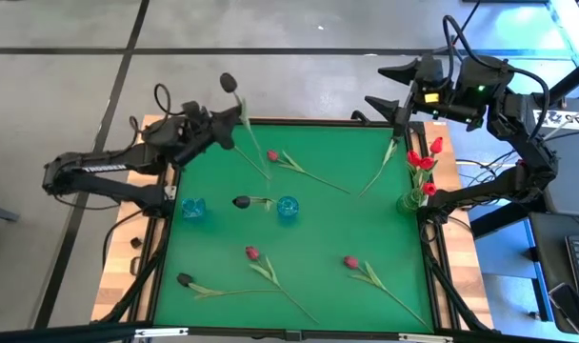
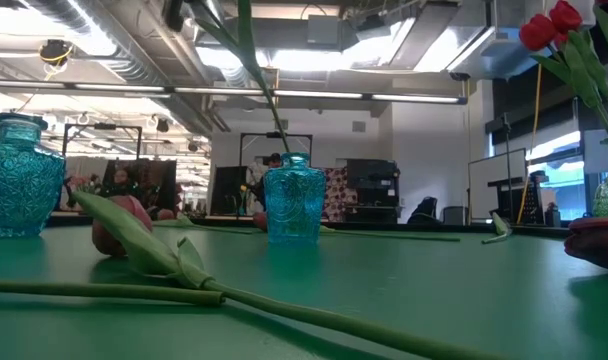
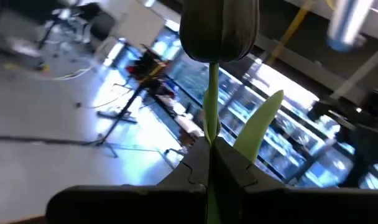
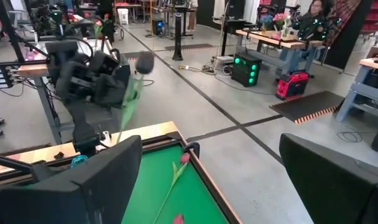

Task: Sort flowers into vase by color
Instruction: Put the black flower into the right blue flower vase

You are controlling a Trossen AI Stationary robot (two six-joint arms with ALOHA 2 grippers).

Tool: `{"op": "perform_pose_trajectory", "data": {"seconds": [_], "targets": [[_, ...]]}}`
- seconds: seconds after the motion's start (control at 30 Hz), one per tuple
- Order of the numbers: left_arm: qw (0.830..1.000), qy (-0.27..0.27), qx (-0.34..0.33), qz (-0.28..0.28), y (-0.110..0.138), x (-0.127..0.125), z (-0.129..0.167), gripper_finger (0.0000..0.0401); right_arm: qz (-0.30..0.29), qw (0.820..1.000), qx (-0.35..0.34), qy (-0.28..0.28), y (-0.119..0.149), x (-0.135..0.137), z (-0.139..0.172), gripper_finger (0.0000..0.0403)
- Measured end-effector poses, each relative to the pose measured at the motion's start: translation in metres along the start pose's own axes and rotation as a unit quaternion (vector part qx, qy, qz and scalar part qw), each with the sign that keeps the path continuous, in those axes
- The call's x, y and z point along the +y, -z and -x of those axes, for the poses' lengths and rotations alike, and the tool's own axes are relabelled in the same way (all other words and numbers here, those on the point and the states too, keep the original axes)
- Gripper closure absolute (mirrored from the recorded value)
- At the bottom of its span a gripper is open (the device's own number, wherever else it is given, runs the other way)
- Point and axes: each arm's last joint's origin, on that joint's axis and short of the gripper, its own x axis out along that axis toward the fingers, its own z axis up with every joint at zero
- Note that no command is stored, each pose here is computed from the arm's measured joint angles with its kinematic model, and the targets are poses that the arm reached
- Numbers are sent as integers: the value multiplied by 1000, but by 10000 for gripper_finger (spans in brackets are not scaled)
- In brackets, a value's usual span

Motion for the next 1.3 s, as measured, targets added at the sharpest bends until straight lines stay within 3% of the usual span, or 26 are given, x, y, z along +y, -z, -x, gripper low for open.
{"op": "perform_pose_trajectory", "data": {"seconds": [0.17, 0.43, 0.6, 0.7, 1.0, 1.3], "targets": [[999, 39, 12, -22, -1, -26, -1, 399, 0, 999, -1, -37, 0, 2, 0, 24], [995, 85, 15, -49, 12, -61, -15, 399, 0, 999, -1, -46, 0, 3, 0, 24], [992, 105, 30, -56, 36, -69, -17, 400, -5, 999, 4, -46, 1, 3, 0, 24], [991, 116, 40, -62, 51, -67, -14, 400, -12, 999, 9, -46, 2, 3, 0, 24], [980, 123, 56, -147, 75, -46, -18, 400, -13, 999, 12, -39, 2, 2, 0, 24], [972, 166, 54, -154, 109, -22, -23, 400, -12, 1000, 16, -10, 3, 1, 0, 24]]}}
